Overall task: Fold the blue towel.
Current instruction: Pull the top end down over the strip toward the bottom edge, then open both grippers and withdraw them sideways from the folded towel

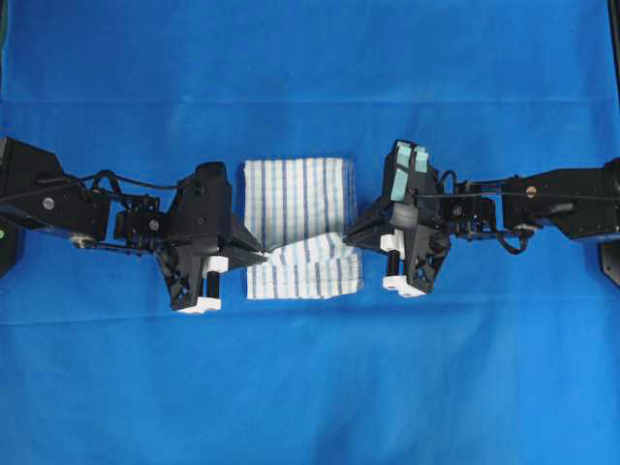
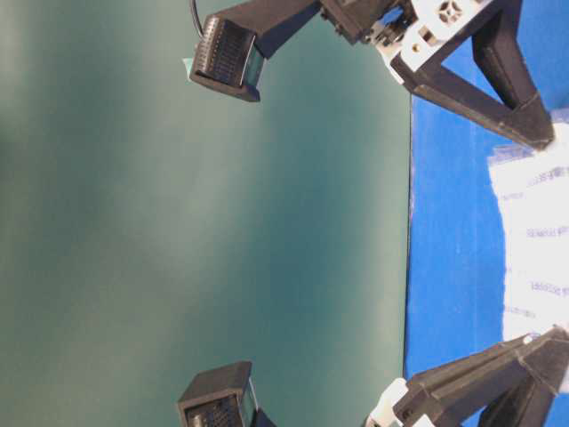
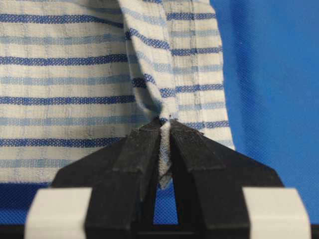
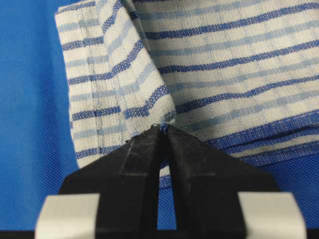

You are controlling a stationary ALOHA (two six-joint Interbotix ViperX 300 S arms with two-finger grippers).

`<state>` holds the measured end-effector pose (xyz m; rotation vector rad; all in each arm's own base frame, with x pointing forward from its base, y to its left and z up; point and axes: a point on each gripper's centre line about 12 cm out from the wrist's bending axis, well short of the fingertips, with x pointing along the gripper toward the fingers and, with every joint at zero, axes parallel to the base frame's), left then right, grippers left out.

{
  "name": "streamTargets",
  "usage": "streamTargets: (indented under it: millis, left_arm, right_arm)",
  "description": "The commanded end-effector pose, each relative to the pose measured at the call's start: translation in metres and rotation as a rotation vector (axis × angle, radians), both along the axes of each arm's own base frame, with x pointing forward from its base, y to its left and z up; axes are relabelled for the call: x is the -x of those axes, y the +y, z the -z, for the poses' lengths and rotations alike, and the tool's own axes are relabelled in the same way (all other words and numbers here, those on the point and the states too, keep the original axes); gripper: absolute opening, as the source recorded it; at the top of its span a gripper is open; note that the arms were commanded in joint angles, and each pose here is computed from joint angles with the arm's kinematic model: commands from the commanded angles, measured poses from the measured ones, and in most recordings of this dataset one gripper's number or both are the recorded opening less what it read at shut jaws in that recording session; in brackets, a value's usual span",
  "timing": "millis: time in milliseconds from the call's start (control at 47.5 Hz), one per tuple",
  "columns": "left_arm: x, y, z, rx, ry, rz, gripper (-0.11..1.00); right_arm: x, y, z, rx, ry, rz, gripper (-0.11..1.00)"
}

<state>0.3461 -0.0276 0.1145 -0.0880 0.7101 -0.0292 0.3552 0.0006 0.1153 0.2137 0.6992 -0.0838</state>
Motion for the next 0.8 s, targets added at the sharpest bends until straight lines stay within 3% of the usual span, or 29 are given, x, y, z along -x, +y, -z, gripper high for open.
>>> streamTargets:
  millis: [0, 147, 295, 337, 421, 505, 779]
  left_arm:
    - [-0.002, -0.001, -0.004, 0.004, -0.015, 0.000, 0.04]
    - [-0.002, -0.001, -0.005, 0.004, -0.015, 0.000, 0.08]
    - [-0.002, -0.001, -0.005, 0.003, -0.011, 0.001, 0.36]
    - [-0.002, -0.001, -0.005, 0.002, -0.009, 0.002, 0.42]
    - [0.000, -0.001, -0.010, -0.005, -0.008, 0.008, 0.54]
    - [0.003, -0.001, -0.020, -0.006, -0.005, 0.011, 0.55]
    - [0.027, 0.000, -0.080, -0.007, -0.062, 0.021, 0.55]
  right_arm:
    - [-0.001, 0.000, -0.010, -0.002, -0.023, 0.002, 0.06]
    - [-0.002, 0.002, -0.010, -0.003, -0.008, -0.003, 0.06]
    - [-0.007, 0.009, -0.014, -0.004, -0.008, -0.022, 0.09]
    - [-0.009, 0.011, -0.017, -0.005, -0.012, -0.028, 0.17]
    - [-0.013, 0.016, -0.026, -0.005, -0.024, -0.043, 0.45]
    - [-0.015, 0.019, -0.039, -0.007, -0.041, -0.052, 0.64]
    - [-0.003, 0.021, -0.108, 0.010, -0.136, -0.079, 0.59]
